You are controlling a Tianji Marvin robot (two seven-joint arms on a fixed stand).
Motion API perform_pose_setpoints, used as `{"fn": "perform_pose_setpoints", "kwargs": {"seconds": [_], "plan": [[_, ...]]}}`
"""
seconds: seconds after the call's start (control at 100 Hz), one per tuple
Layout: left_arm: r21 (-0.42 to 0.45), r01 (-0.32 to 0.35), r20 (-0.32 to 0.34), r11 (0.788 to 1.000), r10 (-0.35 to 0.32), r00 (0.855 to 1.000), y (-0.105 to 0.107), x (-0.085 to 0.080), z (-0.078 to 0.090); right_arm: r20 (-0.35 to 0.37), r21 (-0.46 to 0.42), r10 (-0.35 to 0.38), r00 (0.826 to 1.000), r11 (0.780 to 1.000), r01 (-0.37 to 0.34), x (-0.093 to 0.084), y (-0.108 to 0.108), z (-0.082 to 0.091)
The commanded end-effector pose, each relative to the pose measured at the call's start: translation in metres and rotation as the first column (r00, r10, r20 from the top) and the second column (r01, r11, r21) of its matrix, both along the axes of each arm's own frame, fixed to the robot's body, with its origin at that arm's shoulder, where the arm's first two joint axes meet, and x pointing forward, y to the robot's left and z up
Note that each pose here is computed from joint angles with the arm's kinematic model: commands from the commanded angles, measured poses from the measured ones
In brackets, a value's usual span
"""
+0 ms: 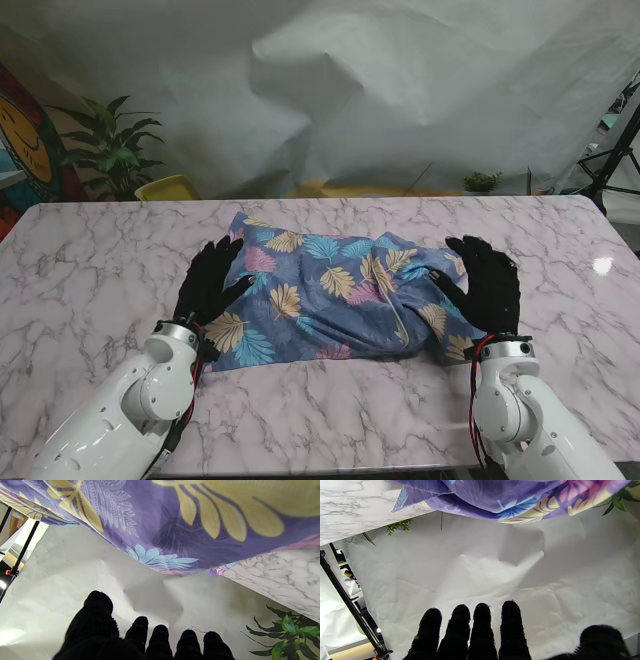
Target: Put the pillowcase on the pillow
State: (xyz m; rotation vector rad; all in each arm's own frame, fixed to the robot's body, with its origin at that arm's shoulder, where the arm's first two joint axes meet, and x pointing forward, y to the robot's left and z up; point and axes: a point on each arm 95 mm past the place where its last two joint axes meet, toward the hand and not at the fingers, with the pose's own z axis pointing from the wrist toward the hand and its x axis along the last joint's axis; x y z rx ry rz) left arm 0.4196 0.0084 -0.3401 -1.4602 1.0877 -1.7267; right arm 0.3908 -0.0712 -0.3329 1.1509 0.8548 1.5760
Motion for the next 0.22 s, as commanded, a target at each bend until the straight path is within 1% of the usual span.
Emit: {"fn": "perform_pose_setpoints", "kwargs": {"seconds": [0.0,0.21], "plan": [[0.003,0.001,-0.012,1.000,-0.001,1.000,-0.0008,-0.0016,-0.0023,-0.008,-0.005,0.004,1.000,1.000,-0.004,-0.0005,0.0014,-0.0034],[0.009,-0.001,-0.001,1.000,0.001,1.000,-0.0002,-0.0023,-0.0019,-0.010,-0.004,0.009,1.000,1.000,-0.009,-0.0002,0.0026,-0.0038]]}}
